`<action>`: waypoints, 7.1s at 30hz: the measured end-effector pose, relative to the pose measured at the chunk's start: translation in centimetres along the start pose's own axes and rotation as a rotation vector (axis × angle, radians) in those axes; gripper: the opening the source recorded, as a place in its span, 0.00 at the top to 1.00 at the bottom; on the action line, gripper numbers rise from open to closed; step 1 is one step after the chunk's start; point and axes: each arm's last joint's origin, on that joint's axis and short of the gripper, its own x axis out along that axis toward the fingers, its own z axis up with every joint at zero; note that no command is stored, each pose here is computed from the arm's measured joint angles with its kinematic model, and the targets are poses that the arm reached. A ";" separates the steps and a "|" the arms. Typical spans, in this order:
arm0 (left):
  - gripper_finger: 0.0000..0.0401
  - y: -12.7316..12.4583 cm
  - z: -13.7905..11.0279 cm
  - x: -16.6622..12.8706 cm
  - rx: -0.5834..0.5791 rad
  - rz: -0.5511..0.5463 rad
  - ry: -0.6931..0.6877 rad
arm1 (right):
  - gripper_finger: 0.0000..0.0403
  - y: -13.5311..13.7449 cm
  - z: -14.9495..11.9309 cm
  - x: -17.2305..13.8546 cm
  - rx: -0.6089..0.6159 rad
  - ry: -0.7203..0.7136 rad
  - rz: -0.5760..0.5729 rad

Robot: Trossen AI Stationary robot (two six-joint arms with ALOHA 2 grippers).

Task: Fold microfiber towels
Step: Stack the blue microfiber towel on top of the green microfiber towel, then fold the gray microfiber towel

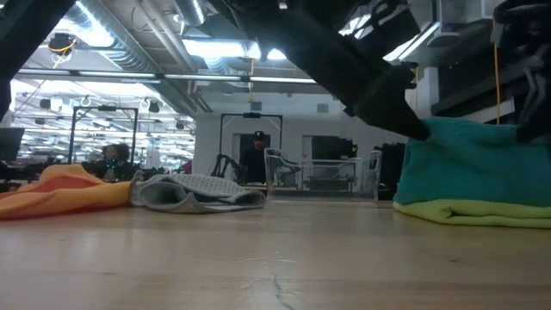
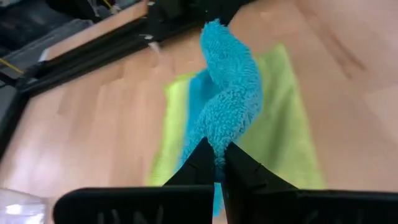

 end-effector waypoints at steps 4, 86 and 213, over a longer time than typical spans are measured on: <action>1.00 1.7 0.0 0.3 0.002 0.043 -0.042 | 0.99 -1.0 0.6 0.5 -0.002 -0.004 -0.091; 1.00 -3.3 -1.8 1.8 -0.093 -0.138 0.039 | 0.99 0.2 1.8 2.0 0.035 0.344 0.202; 0.78 3.5 -13.1 -21.3 -0.737 -0.031 0.409 | 0.60 2.3 9.0 1.0 0.462 -0.082 0.499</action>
